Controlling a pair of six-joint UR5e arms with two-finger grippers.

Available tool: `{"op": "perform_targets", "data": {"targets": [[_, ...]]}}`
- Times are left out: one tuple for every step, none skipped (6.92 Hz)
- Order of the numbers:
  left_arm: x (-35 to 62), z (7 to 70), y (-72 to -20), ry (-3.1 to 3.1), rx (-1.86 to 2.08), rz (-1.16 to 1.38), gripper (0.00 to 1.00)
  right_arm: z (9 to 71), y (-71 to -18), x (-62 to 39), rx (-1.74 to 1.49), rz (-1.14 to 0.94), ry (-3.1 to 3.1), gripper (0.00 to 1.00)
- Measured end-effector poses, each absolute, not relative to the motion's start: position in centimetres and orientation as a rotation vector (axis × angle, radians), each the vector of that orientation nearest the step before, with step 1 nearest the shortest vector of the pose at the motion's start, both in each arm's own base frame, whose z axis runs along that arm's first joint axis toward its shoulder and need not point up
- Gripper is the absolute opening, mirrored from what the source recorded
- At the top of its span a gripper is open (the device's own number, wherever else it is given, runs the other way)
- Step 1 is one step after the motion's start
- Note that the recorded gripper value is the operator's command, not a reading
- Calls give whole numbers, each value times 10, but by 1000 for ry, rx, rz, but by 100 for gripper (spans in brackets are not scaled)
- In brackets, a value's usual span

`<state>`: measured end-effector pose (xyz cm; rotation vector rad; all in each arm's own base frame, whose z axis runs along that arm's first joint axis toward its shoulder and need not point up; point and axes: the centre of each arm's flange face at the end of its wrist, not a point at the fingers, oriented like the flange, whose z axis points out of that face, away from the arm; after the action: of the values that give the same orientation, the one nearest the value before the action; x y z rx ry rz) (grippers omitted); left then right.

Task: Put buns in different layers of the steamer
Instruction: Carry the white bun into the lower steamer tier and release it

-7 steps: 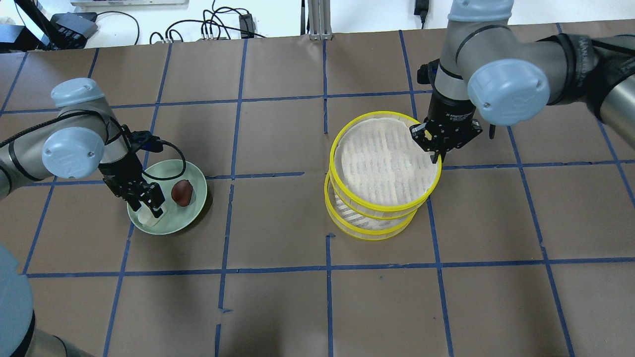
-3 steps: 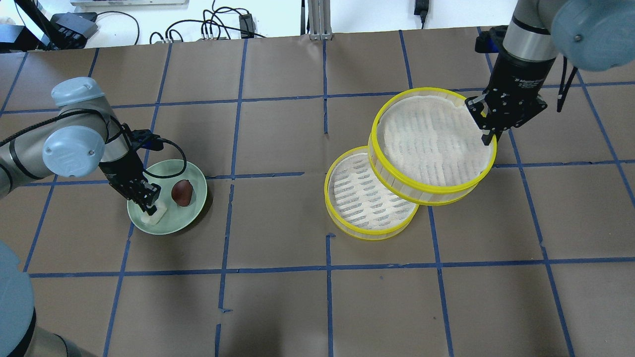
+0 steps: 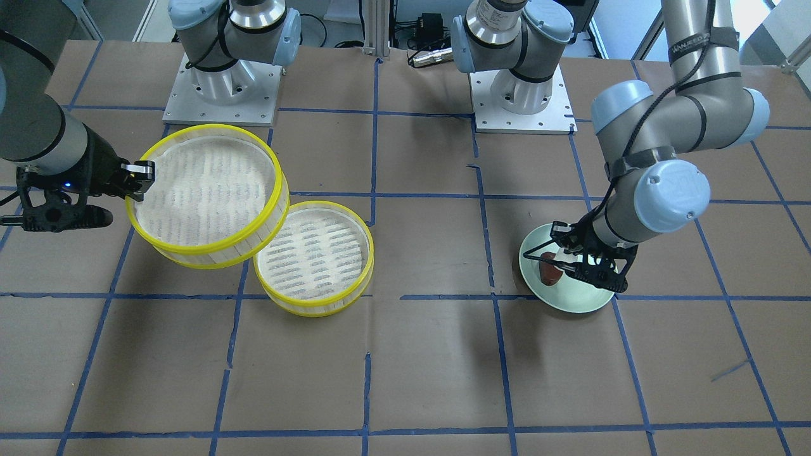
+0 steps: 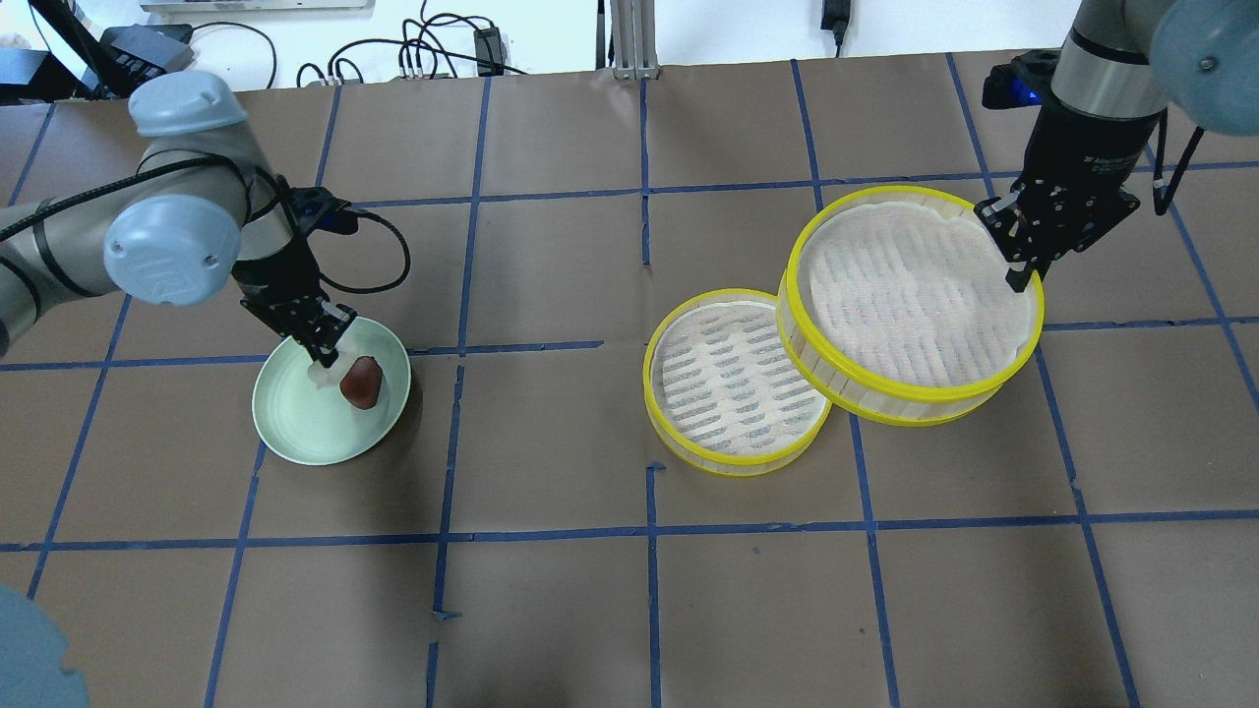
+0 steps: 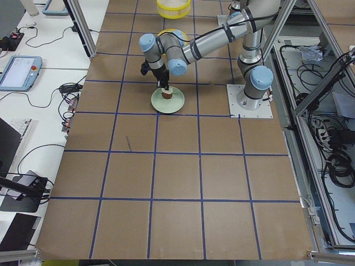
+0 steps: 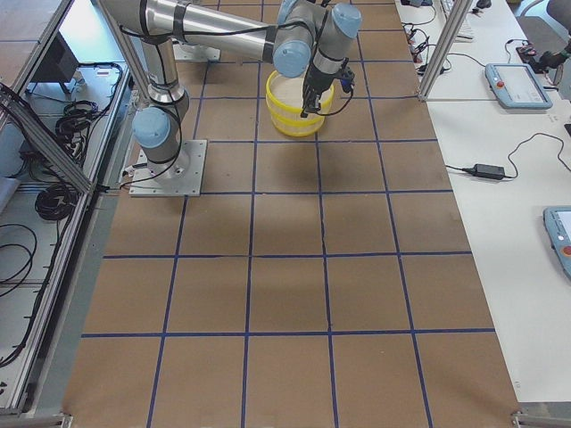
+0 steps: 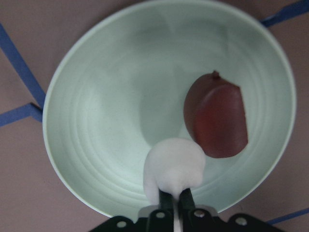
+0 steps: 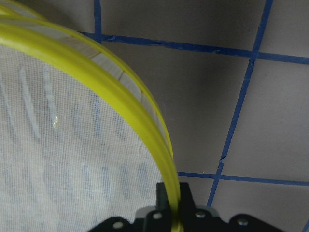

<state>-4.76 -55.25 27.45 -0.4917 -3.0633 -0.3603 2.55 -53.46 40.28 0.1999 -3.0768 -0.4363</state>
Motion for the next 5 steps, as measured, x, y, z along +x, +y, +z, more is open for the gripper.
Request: {"op": "perform_targets", "data": {"targets": [[-98,291,-556,-2996,-398,-263,2,403,-534,21,230,-441,-3072,9],[-154,298,-555,-2907,-301,-209,2,402,-534,20,246,-445,-3070,9],[-208,299,-546,-2830,-263,-185,2,402,-534,20,253,-447,-3069,9],[-259,292,-533,-2756,-258,-205,3,401,-534,20,255,-448,-3068,9],[-303,279,-520,-2693,-274,-237,3,402,-533,20,255,-444,-3068,9]]}}
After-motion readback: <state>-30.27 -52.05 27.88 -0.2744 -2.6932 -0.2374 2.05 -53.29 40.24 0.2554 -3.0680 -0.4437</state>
